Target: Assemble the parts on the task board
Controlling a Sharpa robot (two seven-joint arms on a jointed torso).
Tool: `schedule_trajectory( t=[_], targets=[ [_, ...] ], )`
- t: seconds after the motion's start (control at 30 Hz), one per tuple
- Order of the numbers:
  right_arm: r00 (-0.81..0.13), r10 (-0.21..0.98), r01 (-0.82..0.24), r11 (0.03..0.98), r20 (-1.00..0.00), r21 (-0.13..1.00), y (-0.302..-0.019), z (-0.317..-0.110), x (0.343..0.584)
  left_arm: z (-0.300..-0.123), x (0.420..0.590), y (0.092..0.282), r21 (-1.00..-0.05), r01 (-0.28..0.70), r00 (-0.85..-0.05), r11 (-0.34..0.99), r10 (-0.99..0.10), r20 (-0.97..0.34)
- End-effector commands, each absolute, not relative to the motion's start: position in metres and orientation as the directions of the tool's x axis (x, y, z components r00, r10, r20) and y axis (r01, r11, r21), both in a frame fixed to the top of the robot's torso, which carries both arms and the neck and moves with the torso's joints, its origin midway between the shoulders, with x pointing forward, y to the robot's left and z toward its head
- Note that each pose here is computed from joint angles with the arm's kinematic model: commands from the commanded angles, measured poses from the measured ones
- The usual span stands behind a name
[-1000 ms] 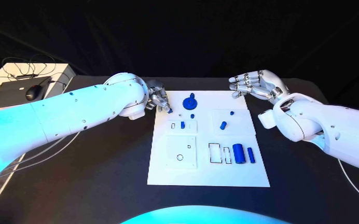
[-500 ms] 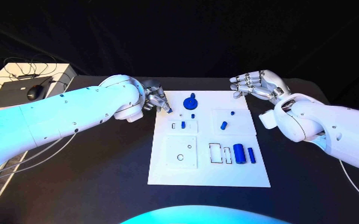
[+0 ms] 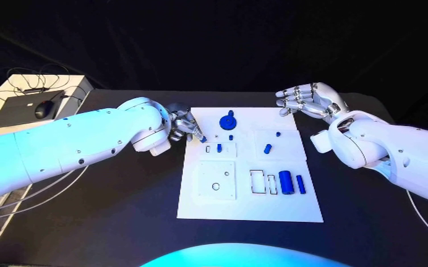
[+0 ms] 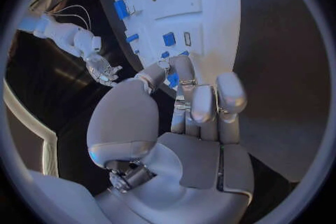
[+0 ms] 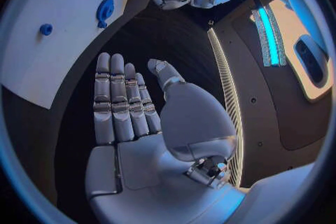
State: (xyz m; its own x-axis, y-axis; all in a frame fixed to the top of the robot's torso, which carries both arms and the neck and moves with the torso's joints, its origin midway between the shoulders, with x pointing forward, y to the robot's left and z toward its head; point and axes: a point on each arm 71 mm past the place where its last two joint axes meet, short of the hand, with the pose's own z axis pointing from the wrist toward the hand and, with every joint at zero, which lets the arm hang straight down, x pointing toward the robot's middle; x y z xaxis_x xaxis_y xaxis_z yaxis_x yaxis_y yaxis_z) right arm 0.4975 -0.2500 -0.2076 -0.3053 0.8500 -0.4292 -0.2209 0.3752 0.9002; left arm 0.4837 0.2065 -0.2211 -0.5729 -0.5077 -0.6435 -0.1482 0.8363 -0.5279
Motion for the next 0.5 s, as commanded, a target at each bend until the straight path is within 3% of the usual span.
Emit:
schedule_trajectory(
  t=[0.03,0.5],
  targets=[
    [-0.302,0.849,-0.229,0.377,-0.434,0.897,-0.251,-0.207,0.498,-0.223,0.479,0.211,-0.587,-0.242,-0.515,0.772,-0.615,-0.597],
    [-0.283,0.854,-0.223,0.383,-0.436,0.896,-0.255,-0.207,0.503,-0.24,0.459,0.216,-0.638,-0.317,-0.419,0.702,-0.707,-0.57]
  ],
)
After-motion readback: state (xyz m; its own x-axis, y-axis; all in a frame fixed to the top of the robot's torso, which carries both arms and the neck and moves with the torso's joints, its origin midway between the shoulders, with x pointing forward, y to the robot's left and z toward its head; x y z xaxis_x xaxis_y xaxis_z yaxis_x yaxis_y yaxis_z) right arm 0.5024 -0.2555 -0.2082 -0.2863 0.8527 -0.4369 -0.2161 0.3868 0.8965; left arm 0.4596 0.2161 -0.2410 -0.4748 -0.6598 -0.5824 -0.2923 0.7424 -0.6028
